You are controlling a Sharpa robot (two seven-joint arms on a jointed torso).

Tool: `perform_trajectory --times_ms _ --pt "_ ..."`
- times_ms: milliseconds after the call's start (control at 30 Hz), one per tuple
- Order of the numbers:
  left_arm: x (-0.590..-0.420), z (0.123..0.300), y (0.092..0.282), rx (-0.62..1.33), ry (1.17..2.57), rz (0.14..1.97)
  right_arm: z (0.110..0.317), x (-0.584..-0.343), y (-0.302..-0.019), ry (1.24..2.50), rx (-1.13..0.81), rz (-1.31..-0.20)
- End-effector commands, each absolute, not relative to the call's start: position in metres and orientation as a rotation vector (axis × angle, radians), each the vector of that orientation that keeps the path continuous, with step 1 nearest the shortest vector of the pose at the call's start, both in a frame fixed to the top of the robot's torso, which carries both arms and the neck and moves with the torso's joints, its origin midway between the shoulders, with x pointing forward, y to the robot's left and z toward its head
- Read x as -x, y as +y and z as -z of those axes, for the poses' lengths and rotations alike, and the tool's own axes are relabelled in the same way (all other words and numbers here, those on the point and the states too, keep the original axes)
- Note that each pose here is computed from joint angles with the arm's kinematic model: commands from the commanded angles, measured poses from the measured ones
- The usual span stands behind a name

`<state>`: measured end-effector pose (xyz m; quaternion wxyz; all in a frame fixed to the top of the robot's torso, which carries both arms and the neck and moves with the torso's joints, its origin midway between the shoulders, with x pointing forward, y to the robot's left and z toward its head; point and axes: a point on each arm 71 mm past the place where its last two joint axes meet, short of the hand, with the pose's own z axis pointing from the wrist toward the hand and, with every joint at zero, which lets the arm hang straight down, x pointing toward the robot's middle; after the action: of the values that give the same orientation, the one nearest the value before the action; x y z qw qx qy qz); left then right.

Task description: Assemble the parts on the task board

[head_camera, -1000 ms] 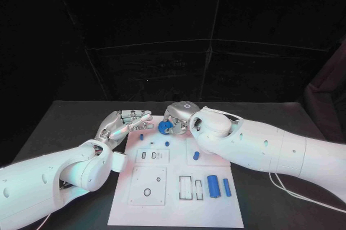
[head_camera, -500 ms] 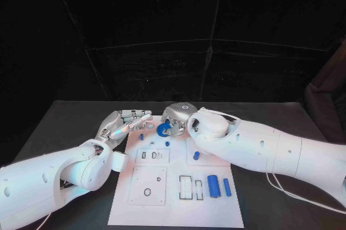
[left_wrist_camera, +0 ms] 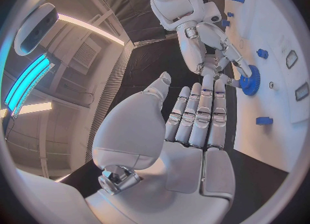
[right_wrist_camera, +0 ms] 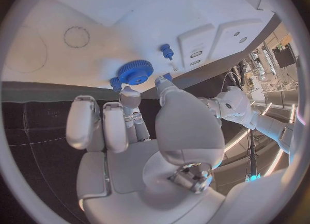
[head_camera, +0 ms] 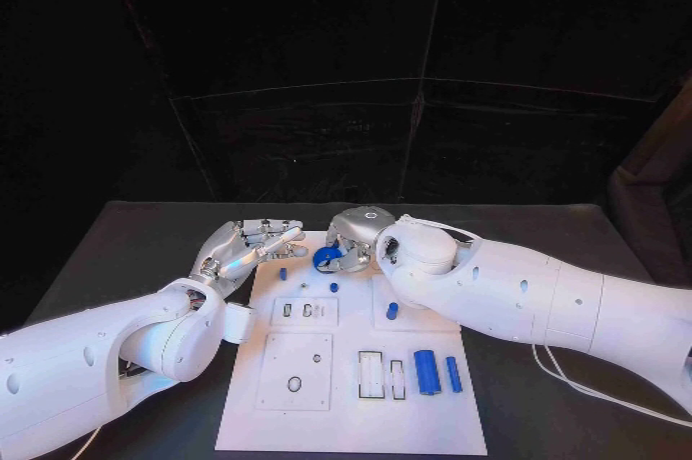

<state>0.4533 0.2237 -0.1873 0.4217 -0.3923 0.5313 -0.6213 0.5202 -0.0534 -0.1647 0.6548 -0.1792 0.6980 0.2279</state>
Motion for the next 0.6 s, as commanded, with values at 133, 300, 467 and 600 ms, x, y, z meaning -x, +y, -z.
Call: perform_trajectory --times_ms 133,300,467,600 --pt "-0.454 0.186 0.225 0.971 1.331 1.565 0.149 -0.515 -0.079 1.419 0.287 -0.660" --pt "-0.453 0.186 0.227 0.972 1.329 1.561 0.144 -0.507 -0.121 1.411 0.218 -0.770" --pt "-0.454 0.186 0.228 0.972 1.327 1.557 0.146 -0.500 -0.173 1.511 0.127 -0.852" --pt "-0.454 0.186 0.228 0.972 1.327 1.558 0.147 -0.498 -0.205 1.544 0.088 -0.857"
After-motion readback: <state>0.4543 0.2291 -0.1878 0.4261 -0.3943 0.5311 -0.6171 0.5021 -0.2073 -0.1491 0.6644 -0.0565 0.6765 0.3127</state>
